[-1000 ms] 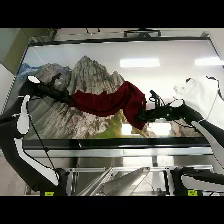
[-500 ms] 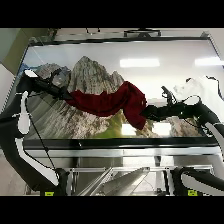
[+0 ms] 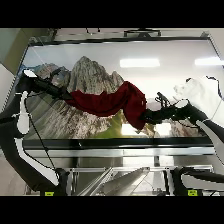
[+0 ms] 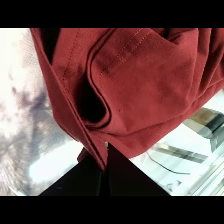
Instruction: Fold the shirts.
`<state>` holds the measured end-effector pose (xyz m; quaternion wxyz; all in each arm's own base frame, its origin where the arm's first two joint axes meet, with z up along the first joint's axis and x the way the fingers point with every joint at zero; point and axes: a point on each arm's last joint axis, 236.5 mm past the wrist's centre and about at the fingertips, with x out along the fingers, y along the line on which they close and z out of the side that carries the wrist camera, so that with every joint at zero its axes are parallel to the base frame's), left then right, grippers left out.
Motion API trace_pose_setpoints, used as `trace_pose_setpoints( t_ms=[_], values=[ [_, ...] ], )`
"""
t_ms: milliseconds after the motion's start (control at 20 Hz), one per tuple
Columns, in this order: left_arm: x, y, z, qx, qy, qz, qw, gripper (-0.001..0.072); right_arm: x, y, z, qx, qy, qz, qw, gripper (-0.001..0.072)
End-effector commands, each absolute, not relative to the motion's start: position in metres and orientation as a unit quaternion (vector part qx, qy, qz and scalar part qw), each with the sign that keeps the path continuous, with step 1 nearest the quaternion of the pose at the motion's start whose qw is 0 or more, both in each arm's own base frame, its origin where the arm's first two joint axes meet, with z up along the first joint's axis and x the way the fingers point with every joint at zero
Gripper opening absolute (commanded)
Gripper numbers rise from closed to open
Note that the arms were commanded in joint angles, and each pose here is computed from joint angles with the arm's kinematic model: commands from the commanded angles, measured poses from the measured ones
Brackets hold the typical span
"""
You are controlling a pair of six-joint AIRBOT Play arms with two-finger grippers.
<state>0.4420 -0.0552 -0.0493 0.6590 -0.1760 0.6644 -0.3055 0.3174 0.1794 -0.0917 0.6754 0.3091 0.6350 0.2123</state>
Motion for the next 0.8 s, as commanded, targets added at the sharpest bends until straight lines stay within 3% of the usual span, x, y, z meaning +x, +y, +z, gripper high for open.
trace_pose_setpoints(
  t_ms=[0, 50, 100, 300, 450, 550, 650, 750],
  values=[
    [0.442, -0.055, -0.049, -0.176, 0.664, -0.307, 0.659, 0.0022, 0.339, 0.200, -0.082, 0.342, 0.591, 0.252, 0.685, 0.0084],
    [0.442, -0.055, -0.049, -0.176, 0.664, -0.307, 0.659, 0.0022, 0.346, 0.205, -0.072, 0.352, 0.573, 0.267, 0.690, 0.0083],
    [0.441, -0.055, -0.047, -0.176, 0.664, -0.308, 0.659, 0.0022, 0.351, 0.208, -0.064, 0.356, 0.564, 0.275, 0.692, 0.0020],
    [0.439, -0.051, -0.011, -0.175, 0.641, -0.319, 0.676, 0.0023, 0.347, 0.216, -0.020, 0.348, 0.544, 0.324, 0.691, 0.0018],
    [0.425, -0.059, 0.060, -0.228, 0.577, -0.383, 0.684, 0.0023, 0.335, 0.205, 0.044, 0.344, 0.499, 0.371, 0.704, 0.0018],
    [0.407, -0.069, 0.139, -0.285, 0.471, -0.471, 0.689, 0.0023, 0.333, 0.186, 0.114, 0.347, 0.422, 0.395, 0.739, 0.0018],
    [0.378, -0.066, 0.241, -0.327, 0.314, -0.563, 0.691, 0.0023, 0.333, 0.151, 0.197, 0.336, 0.309, 0.391, 0.799, 0.0018],
    [0.346, -0.043, 0.341, -0.361, 0.144, -0.603, 0.697, 0.0023, 0.319, 0.111, 0.284, 0.303, 0.184, 0.363, 0.862, 0.0018]
  ],
)
